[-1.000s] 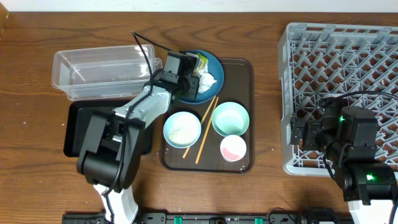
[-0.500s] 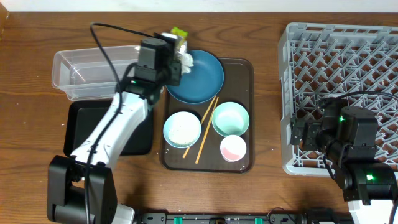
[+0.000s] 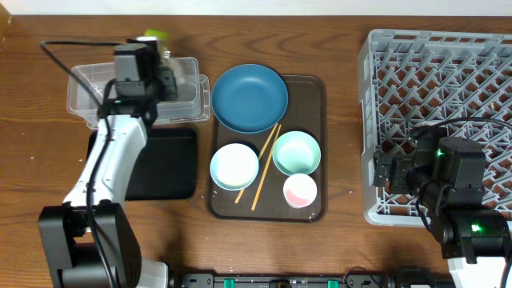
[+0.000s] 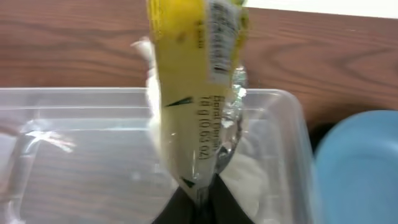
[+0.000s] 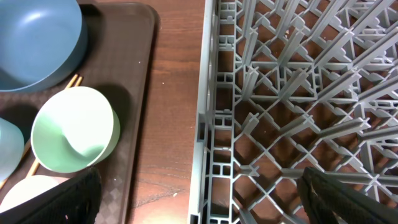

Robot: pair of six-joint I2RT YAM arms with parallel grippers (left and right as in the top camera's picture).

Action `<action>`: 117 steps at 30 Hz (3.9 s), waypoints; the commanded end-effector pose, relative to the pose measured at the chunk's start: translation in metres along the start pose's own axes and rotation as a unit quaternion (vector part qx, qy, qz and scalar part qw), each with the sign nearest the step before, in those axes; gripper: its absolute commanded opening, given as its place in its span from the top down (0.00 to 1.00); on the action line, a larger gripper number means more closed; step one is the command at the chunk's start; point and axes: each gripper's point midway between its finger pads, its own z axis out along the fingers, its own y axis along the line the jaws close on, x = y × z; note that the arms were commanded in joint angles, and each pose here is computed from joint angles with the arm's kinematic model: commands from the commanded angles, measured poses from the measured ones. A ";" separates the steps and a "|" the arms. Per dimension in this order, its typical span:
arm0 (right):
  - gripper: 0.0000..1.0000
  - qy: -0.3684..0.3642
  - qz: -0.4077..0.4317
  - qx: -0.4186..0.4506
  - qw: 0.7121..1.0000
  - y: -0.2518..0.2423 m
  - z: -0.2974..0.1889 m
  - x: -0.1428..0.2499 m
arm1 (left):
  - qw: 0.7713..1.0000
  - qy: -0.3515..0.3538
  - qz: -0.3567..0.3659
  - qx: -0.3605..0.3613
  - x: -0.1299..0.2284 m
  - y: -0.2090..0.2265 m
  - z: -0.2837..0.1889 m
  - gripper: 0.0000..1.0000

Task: Sort waste into correct bins and load items into the dishwasher rack
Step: 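Lift the wrapper and tissue with the left gripper into the clear bin, then move the left gripper to the pink cup and grasp it, then hand the pink cup from the left gripper to the right gripper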

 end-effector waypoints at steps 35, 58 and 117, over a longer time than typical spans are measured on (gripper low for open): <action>0.01 -0.009 -0.001 -0.001 1.000 0.000 -0.005 -0.005 | 0.954 0.241 -0.009 0.179 0.115 -0.134 -0.106 0.19; 0.01 -0.004 -0.001 -0.001 1.000 0.000 -0.005 -0.003 | 0.869 0.400 0.158 0.243 0.251 -0.250 -0.143 0.27; 0.01 -0.075 -0.144 -0.611 0.775 0.172 -0.047 -0.045 | 0.689 0.273 -0.048 0.670 0.074 -0.267 -0.228 0.94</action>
